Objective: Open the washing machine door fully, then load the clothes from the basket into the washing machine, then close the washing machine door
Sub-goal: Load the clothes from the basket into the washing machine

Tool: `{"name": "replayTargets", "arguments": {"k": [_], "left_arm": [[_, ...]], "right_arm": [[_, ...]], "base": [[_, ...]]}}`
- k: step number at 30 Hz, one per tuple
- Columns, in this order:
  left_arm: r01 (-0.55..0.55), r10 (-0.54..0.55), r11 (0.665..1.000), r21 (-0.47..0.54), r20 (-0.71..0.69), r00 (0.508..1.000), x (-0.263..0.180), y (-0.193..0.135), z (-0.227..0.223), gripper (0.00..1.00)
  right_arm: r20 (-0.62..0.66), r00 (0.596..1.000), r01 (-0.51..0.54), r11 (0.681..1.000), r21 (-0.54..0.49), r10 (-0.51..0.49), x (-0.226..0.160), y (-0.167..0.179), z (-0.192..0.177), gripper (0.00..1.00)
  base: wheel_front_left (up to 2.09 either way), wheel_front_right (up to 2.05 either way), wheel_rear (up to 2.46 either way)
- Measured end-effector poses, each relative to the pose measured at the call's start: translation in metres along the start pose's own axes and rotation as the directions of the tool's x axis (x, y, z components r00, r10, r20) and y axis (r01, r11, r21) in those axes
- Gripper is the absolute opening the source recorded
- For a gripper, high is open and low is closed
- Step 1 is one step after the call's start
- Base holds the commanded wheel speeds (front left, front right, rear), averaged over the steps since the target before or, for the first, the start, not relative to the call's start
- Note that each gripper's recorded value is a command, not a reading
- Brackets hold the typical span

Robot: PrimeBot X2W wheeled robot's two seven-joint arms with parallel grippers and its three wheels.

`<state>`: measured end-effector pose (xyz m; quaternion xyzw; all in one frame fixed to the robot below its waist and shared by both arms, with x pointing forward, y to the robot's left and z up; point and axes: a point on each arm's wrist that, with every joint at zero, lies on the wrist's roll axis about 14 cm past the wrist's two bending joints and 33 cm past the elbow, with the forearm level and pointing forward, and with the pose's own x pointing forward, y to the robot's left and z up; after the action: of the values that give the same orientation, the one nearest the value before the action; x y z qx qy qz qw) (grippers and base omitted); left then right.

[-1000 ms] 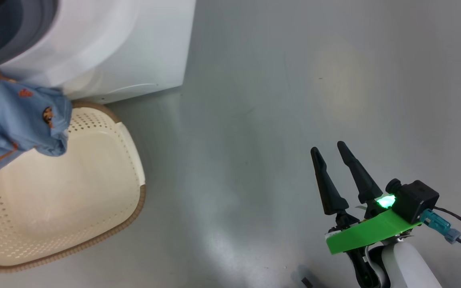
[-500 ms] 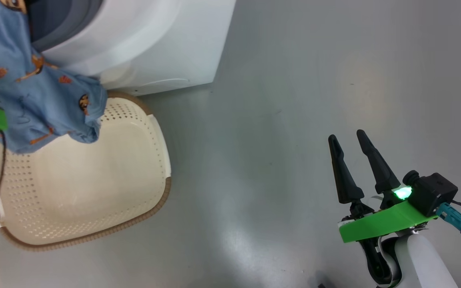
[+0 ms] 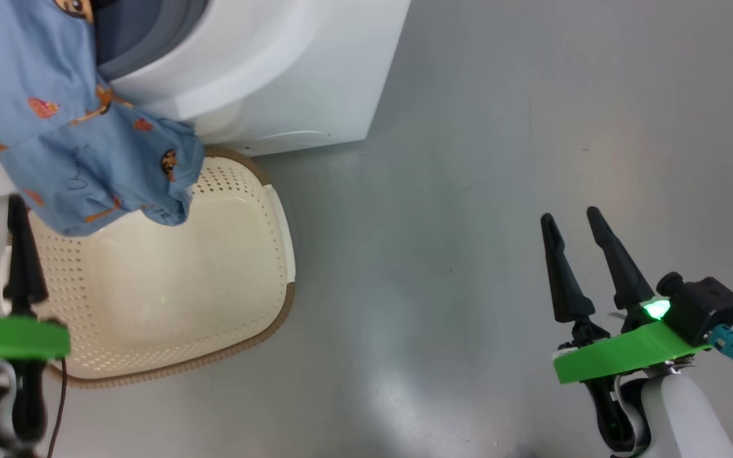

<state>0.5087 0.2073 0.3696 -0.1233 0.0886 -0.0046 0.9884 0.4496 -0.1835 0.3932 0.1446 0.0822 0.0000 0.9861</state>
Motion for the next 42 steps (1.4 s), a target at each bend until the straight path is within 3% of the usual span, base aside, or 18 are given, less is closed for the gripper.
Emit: {"name": "replayTargets", "arguments": {"k": [7, 19, 42], "left_arm": [[-0.023, 0.023, 1.000, 0.013, 0.001, 1.000, -0.027, 0.007, 0.002, 1.00], [-0.020, 0.020, 1.000, 0.010, -0.039, 0.999, -0.030, 0.006, -0.012, 1.00], [0.044, -0.050, 0.999, -0.027, -0.266, 0.963, 0.034, -0.007, -0.088, 1.00]], "right_arm": [[-0.009, 1.000, -0.001, 1.000, 0.001, 0.001, -0.004, 0.001, -0.002, 1.00], [-0.016, 1.000, -0.003, 1.000, -0.004, 0.003, -0.004, 0.001, -0.005, 1.00], [-0.061, 0.998, 0.018, 1.000, -0.007, -0.019, 0.003, -0.009, -0.024, 1.00]], "base": [[0.00, 0.00, 0.00], [0.00, 0.00, 0.00], [0.00, 0.00, 0.00]]}}
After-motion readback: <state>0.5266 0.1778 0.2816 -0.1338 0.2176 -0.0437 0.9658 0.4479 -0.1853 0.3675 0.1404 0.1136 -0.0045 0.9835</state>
